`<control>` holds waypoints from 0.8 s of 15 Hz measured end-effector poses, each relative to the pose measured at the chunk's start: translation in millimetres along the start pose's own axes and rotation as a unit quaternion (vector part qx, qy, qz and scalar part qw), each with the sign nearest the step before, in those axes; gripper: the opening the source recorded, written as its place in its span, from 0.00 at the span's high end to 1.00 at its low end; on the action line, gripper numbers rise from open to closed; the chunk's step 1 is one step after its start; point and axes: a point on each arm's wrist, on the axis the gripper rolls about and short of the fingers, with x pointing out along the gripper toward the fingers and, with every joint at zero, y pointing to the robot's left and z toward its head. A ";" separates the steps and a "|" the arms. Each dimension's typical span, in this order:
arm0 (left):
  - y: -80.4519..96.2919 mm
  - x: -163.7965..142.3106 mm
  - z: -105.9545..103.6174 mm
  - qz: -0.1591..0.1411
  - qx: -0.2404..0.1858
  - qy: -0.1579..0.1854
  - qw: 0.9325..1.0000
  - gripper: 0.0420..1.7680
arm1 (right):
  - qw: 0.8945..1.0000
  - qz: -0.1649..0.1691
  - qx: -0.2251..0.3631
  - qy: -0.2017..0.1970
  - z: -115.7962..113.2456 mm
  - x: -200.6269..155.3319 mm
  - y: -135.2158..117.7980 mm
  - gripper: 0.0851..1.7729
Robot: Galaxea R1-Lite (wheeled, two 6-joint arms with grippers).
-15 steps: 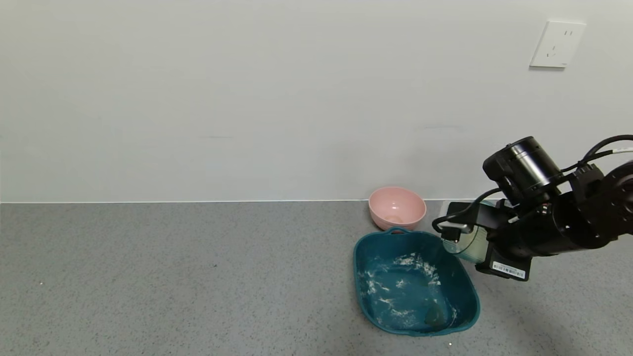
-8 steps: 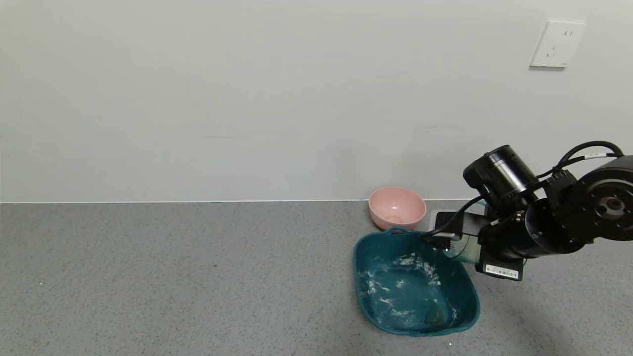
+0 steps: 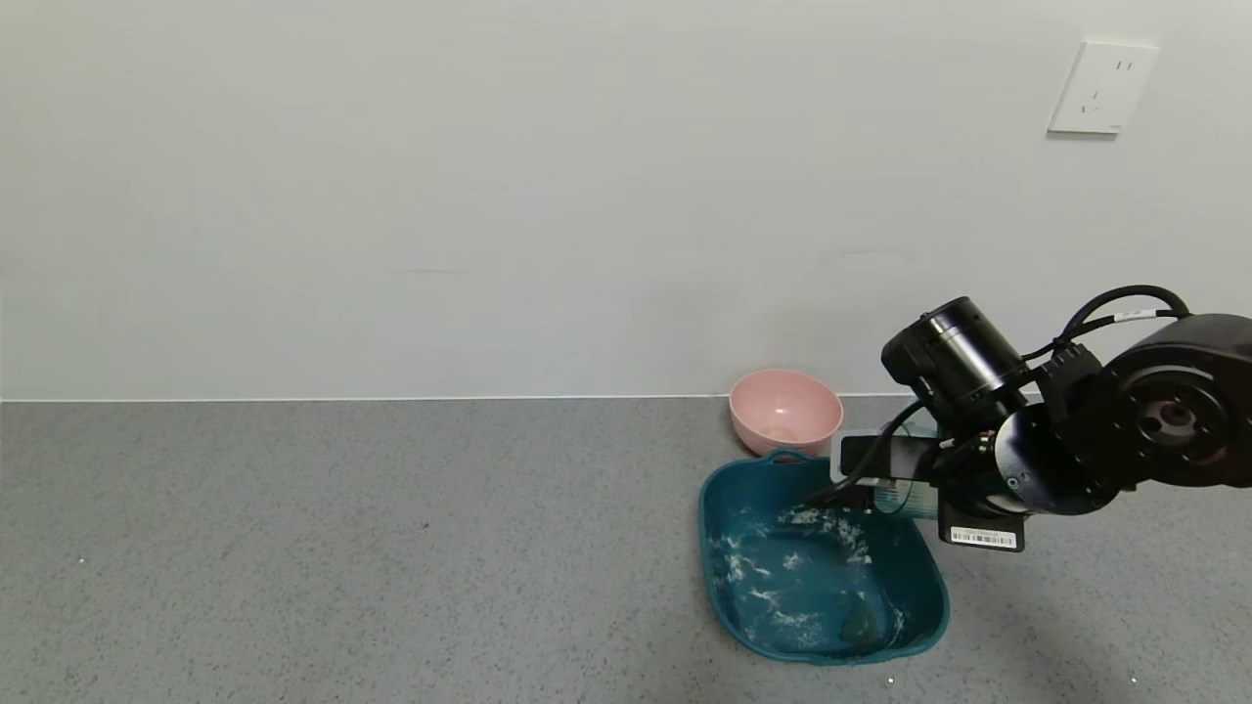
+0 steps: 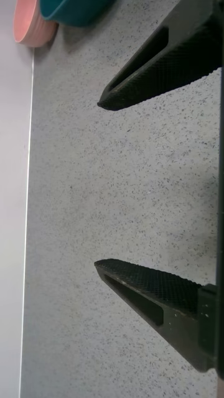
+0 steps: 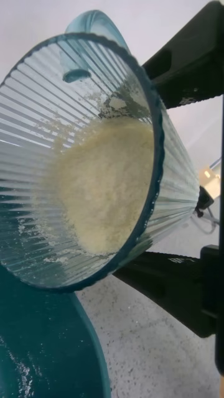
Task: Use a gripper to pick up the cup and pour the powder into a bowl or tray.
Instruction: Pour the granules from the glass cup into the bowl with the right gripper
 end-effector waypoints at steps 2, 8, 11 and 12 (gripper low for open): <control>0.0 0.0 0.0 0.000 0.000 0.000 1.000 0.03 | 1.000 -0.007 -0.011 0.007 3.4 -0.3 1.5 0.26; 0.0 0.0 0.0 0.000 0.000 0.000 1.000 0.03 | 0.999 -0.017 -0.047 0.018 10.2 -0.5 3.2 0.26; 0.0 0.0 0.0 0.000 0.000 0.000 1.000 0.03 | 0.997 -0.025 -0.074 0.027 11.4 -1.7 3.1 0.26; 0.0 0.0 0.0 0.000 0.000 0.000 1.000 0.03 | 0.996 -0.026 -0.084 0.026 12.2 -2.4 2.9 0.26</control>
